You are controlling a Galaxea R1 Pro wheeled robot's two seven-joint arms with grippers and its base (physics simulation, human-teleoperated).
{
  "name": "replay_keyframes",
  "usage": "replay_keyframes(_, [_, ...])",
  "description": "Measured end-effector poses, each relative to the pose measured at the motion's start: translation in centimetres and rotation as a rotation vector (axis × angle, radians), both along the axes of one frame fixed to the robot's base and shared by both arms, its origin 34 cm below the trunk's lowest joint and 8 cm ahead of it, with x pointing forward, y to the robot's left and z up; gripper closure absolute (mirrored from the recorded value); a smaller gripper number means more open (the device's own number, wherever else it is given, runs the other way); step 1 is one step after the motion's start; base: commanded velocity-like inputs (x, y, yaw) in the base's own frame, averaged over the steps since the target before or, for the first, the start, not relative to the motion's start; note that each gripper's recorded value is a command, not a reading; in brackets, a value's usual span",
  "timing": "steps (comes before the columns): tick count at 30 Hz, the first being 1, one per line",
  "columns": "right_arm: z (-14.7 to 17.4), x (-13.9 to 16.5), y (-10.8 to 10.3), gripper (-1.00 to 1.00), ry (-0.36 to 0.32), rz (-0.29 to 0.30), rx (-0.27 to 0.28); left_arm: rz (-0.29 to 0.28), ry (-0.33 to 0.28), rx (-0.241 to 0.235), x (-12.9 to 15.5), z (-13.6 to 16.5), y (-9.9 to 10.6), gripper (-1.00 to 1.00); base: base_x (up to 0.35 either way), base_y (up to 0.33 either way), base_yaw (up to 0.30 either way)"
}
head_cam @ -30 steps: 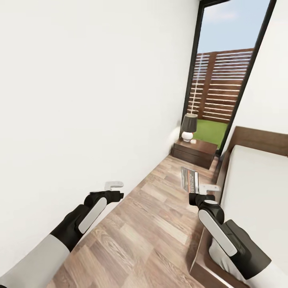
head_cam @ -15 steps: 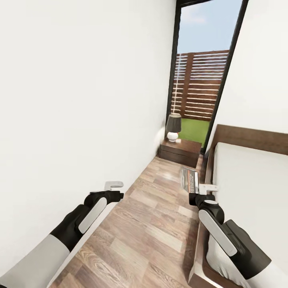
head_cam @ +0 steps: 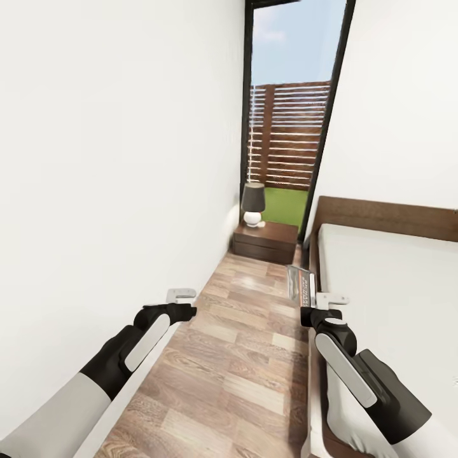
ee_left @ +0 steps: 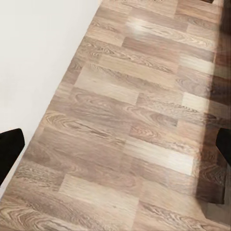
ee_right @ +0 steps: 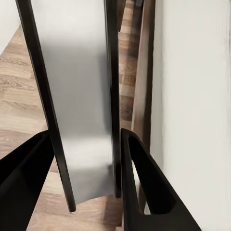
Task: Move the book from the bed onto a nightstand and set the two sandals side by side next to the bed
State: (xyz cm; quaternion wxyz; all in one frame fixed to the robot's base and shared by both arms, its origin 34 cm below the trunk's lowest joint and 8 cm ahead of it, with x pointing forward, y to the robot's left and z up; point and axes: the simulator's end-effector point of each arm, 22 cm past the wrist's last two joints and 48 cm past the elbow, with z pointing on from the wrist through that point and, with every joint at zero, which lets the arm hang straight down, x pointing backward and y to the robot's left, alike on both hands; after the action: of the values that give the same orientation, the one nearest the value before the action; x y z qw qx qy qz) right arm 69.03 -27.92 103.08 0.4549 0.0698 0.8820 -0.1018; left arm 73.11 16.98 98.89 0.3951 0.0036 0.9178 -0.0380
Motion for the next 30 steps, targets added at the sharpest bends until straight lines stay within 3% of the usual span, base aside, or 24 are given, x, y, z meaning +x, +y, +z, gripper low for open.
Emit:
replay_keyframes(15, [-0.05, 0.03, 0.05, 1.0, 0.001, 0.002, 0.001, 0.002, 0.0, 0.001, 0.03, -0.02, 0.04, -1.0, 0.29, 0.181, -0.286])
replay_keyframes(30, [-0.12, 0.04, 0.09, 1.0, 0.002, 0.002, 0.002, 0.002, -0.001, 0.002, 0.07, -0.03, 0.13, -1.0, 0.03, 0.015, -0.286])
